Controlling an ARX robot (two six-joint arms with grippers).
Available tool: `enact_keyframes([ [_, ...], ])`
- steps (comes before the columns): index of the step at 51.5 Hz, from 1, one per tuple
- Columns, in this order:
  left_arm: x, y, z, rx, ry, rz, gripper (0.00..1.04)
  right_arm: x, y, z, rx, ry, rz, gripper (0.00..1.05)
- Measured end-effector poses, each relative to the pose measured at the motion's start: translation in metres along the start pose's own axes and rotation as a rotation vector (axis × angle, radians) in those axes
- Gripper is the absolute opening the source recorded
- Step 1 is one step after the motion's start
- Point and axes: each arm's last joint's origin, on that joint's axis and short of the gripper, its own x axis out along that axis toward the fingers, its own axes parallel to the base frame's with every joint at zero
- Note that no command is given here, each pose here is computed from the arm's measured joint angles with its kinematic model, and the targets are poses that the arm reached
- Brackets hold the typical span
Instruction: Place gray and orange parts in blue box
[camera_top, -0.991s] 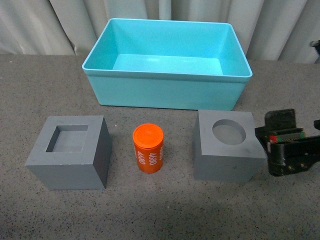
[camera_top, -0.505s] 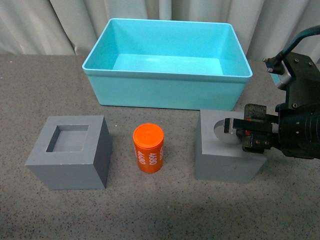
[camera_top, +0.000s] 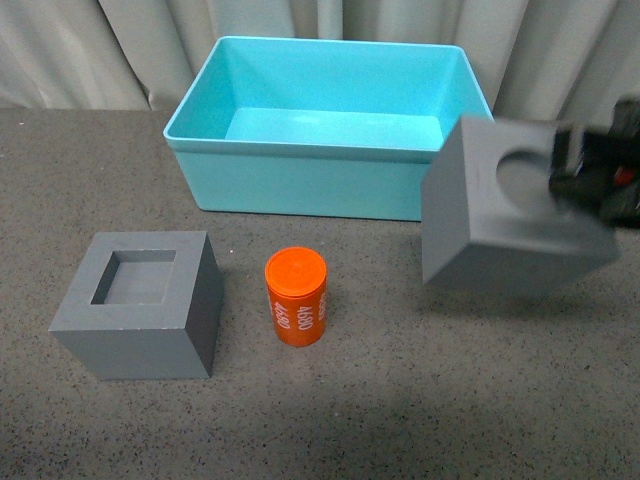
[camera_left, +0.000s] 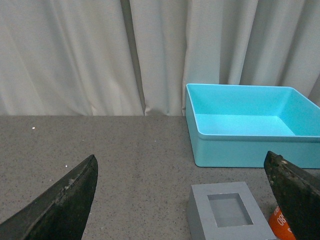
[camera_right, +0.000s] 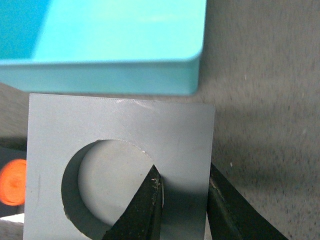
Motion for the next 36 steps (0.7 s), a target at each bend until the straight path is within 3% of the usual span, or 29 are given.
enact_keyframes([
  [8,0.0,0.0,0.0,0.0,0.0,0.0,0.98,-0.019,0.01,0.037,-0.028,-0.158,0.051,0.18],
  [16,0.0,0.0,0.0,0.0,0.0,0.0,0.98,-0.004,0.014,0.071,-0.049,-0.226,0.052,0.18],
  [36,0.0,0.0,0.0,0.0,0.0,0.0,0.98,0.094,0.006,0.106,-0.084,-0.097,-0.017,0.18],
])
